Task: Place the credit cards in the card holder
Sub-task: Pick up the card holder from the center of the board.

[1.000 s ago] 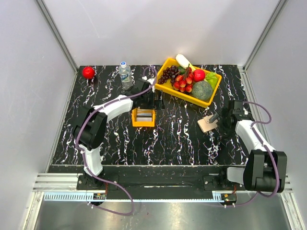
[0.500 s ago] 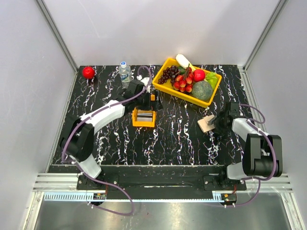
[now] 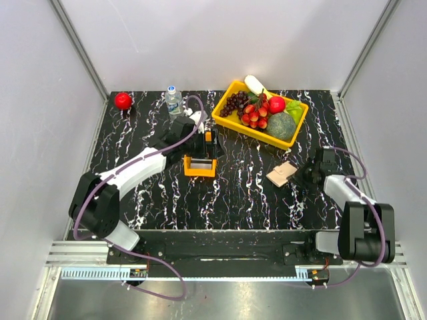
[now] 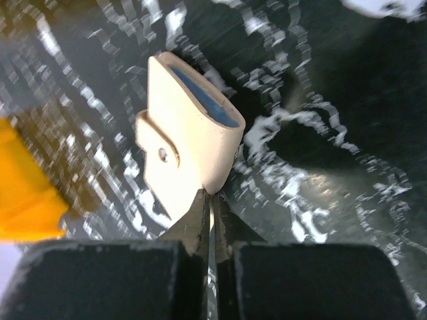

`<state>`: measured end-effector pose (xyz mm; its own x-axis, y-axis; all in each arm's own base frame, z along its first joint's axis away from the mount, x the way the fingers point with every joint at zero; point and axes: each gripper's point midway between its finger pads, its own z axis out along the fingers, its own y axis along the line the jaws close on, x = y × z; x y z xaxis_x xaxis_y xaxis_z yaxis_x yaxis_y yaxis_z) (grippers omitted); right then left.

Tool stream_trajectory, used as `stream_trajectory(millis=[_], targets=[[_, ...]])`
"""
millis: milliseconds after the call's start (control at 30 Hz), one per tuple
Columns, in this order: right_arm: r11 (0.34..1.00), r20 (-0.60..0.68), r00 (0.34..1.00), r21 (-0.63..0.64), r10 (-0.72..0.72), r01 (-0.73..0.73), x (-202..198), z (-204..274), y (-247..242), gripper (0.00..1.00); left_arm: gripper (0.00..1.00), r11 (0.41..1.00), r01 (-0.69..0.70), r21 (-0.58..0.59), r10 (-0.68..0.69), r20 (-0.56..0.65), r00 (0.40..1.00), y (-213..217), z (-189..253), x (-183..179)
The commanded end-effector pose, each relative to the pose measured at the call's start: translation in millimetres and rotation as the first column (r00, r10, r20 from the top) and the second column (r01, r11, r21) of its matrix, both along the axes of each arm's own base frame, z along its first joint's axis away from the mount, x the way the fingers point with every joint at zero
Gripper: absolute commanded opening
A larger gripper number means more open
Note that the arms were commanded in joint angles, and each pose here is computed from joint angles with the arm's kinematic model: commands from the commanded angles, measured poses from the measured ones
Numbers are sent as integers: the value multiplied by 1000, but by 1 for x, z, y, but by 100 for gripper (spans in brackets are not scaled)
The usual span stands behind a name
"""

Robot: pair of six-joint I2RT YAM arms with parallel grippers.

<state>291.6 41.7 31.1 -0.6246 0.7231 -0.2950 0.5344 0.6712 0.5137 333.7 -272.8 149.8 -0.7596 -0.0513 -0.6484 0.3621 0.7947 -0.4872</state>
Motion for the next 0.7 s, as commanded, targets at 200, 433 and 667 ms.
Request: stream_trajectory(millis=[200,433,667], targets=[[914,196,923,176,331,-366,-36,79,59,0,99,985,157,-66,-153,54,987,-39,18,-19],[813,386,803,191,453,-550,-47,141,91,0,99,941,256,-221,-252,46,967,-76,28,-34],[707,535,670,177,515,-685,-52,190,125,0,99,831,373,-413,-360,113,926,-99,64,-55]])
